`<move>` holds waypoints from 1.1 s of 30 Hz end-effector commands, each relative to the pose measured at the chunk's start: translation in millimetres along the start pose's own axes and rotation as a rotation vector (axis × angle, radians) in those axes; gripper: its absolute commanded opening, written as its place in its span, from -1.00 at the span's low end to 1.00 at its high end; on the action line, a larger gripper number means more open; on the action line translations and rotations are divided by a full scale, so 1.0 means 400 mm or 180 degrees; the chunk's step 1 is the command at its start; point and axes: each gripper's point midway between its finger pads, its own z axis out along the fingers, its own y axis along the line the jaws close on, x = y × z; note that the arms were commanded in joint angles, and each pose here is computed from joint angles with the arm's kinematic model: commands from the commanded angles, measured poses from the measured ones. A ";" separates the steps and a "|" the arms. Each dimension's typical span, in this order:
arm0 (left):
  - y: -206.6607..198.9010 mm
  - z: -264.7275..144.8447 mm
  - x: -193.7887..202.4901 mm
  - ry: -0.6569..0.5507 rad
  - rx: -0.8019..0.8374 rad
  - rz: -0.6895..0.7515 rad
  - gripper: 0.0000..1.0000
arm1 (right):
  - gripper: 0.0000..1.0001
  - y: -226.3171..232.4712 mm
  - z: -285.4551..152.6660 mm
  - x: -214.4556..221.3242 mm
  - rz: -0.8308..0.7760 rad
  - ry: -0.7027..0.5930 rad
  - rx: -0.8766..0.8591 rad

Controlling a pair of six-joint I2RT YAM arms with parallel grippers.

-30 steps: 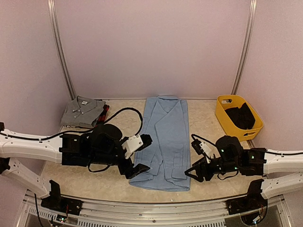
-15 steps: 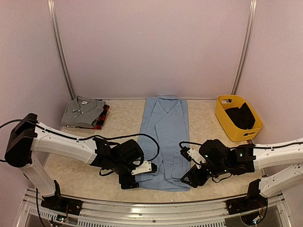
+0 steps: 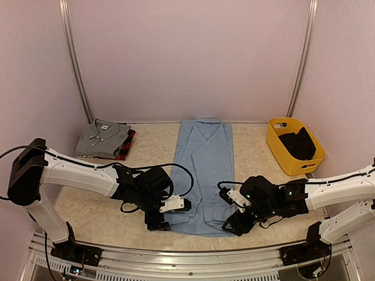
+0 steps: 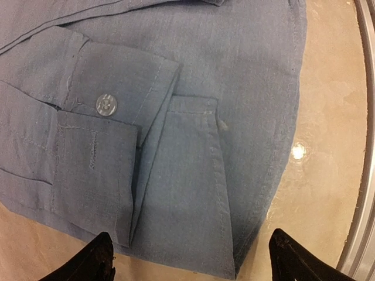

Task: Fold and stack the long sleeve shirts
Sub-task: Pick up the rectangle-folded shirt from the center of the board.

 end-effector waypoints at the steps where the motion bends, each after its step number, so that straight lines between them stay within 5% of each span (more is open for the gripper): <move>1: -0.004 0.018 0.003 -0.0025 0.0091 -0.0003 0.67 | 0.28 0.032 -0.011 -0.034 -0.0031 -0.0079 -0.0124; 11: -0.014 0.048 0.030 0.0091 0.0140 -0.0050 0.33 | 0.26 0.030 -0.008 -0.010 0.0034 -0.0010 -0.0160; 24: -0.046 0.077 0.065 0.0315 0.0256 -0.0250 -0.96 | 0.25 0.023 0.004 0.012 0.0096 0.0078 -0.0134; 33: -0.074 0.008 0.039 0.0135 0.0436 -0.0408 -1.00 | 0.30 0.040 -0.009 -0.007 -0.0030 -0.0084 -0.0131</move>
